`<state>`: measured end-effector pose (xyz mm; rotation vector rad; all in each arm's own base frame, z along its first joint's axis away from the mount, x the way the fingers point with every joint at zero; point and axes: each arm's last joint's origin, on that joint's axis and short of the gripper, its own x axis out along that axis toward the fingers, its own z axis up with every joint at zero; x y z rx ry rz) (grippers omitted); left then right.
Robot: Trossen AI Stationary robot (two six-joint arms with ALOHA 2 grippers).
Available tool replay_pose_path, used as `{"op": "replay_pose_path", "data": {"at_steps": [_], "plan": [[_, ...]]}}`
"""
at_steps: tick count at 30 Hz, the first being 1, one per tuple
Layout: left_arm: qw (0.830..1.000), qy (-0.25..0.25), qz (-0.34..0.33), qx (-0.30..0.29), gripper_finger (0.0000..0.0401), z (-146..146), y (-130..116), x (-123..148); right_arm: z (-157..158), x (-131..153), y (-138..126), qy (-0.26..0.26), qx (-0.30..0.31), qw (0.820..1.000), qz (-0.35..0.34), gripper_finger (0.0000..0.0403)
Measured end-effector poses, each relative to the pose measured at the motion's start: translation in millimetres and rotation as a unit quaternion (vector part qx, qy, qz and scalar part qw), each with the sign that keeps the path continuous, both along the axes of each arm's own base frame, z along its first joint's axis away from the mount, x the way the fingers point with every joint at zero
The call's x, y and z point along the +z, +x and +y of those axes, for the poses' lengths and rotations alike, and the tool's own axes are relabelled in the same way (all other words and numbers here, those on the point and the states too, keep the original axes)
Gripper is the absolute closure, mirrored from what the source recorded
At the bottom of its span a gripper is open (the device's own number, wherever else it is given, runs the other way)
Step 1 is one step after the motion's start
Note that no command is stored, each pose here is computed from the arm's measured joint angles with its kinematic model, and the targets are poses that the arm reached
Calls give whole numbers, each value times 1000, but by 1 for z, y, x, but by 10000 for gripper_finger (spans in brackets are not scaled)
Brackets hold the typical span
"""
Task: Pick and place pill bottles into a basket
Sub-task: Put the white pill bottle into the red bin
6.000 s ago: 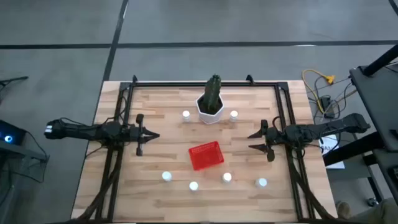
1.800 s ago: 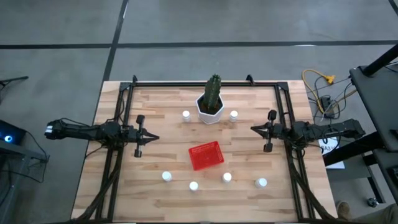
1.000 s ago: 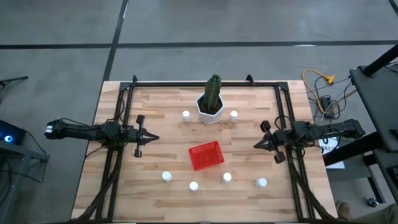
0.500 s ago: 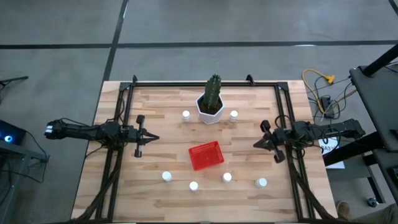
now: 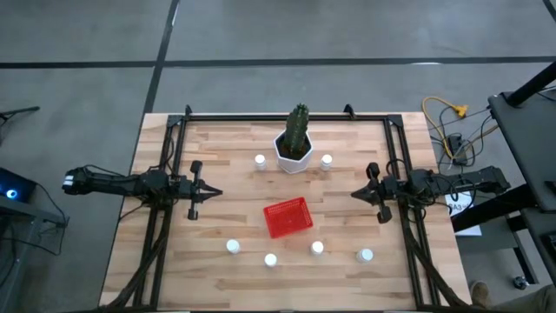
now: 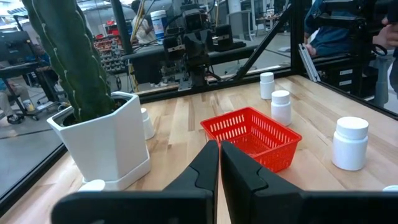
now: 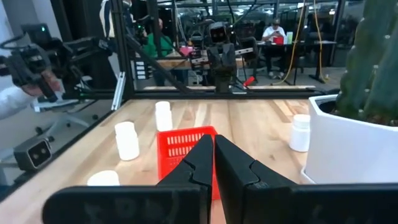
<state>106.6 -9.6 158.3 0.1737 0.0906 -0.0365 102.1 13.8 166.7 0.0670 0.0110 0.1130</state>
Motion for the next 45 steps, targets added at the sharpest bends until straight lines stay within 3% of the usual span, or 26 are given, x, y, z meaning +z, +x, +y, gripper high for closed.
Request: {"op": "replay_pose_path", "data": {"at_steps": [45], "plan": [[1000, 0, 0, 0, 401, 0, 0, 0, 0, -1, 0, -12, 1, 1000, 2, 394]]}}
